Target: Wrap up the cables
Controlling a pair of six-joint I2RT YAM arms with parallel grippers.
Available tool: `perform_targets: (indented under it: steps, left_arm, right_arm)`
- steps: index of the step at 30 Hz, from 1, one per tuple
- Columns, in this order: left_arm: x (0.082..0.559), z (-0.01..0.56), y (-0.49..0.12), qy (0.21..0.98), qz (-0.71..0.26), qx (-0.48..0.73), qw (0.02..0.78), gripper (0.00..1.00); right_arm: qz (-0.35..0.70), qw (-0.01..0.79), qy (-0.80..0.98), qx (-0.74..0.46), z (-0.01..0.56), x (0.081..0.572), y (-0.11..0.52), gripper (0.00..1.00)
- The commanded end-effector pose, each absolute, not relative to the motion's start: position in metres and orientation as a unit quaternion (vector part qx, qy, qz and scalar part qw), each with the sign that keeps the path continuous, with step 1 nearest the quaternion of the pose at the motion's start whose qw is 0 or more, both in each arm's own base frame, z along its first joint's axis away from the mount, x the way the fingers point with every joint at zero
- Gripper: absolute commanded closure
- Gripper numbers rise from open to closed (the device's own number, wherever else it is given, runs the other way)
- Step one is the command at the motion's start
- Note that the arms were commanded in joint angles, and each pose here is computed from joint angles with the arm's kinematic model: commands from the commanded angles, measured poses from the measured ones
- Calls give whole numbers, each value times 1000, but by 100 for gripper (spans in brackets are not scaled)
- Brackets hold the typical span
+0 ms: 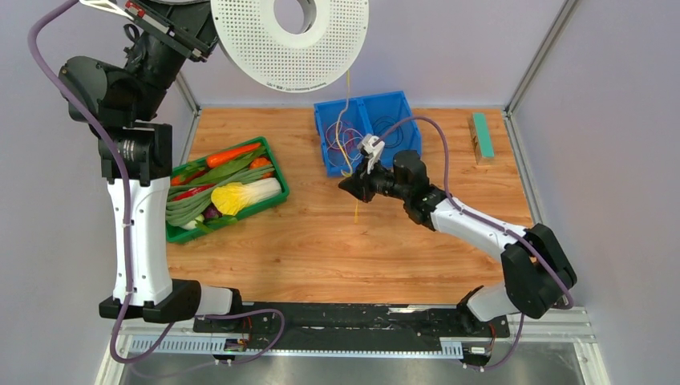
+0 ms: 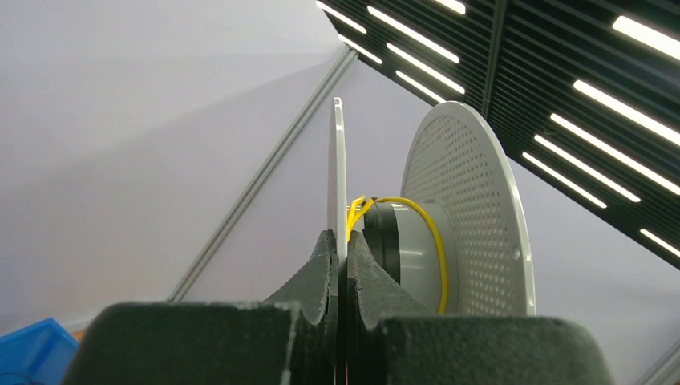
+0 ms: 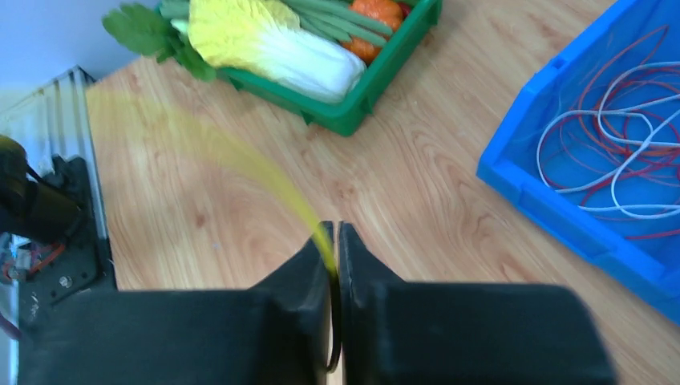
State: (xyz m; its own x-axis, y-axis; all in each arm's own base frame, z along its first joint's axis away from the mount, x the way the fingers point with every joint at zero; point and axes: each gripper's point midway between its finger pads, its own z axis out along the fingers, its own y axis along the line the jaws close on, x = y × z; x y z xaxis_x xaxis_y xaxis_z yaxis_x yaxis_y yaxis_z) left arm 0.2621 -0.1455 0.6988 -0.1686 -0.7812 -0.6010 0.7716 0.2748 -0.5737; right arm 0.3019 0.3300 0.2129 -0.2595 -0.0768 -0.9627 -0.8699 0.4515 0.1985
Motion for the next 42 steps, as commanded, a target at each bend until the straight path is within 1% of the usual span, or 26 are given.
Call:
perform_targets:
  steps: [1,3,6,11,16,20,25,28,32,36,42]
  left_arm:
    - [236,727,-137,420,-602,5,679,100]
    - [247,718,-134,431,-591,-11,682,100]
    - [283,688,-122,467,-549,-69,690,100]
    - [350,623,-84,541,-414,-179,710,100]
    - [390,581,-57,585,-319,-241,706,100]
    - [412,557,-44,616,-253,-264,698,100]
    - [431,520,-54,664,-181,-233,687,100]
    - [439,492,-67,699,-153,-195,671,100]
    - [442,444,-85,747,-121,-153,635,100]
    - [434,403,-101,785,-87,-123,601,100]
    - [426,372,-120,810,-66,-97,575,100]
  right_arm:
    - [393,494,709,-315,204,302,317,100]
    - [387,493,709,-323,204,291,309,100]
    - [387,485,699,-356,204,269,302,100]
    - [354,424,669,-497,176,201,290,100]
    - [324,398,611,-602,165,139,270,100]
    - [311,396,553,-664,170,104,259,100]
    - [280,410,453,-740,206,72,256,100]
    - [271,433,400,-761,243,61,260,100]
    - [255,475,338,-771,294,55,268,100]
    - [230,518,289,-772,340,57,274,100]
    - [203,580,227,-755,404,62,284,100]
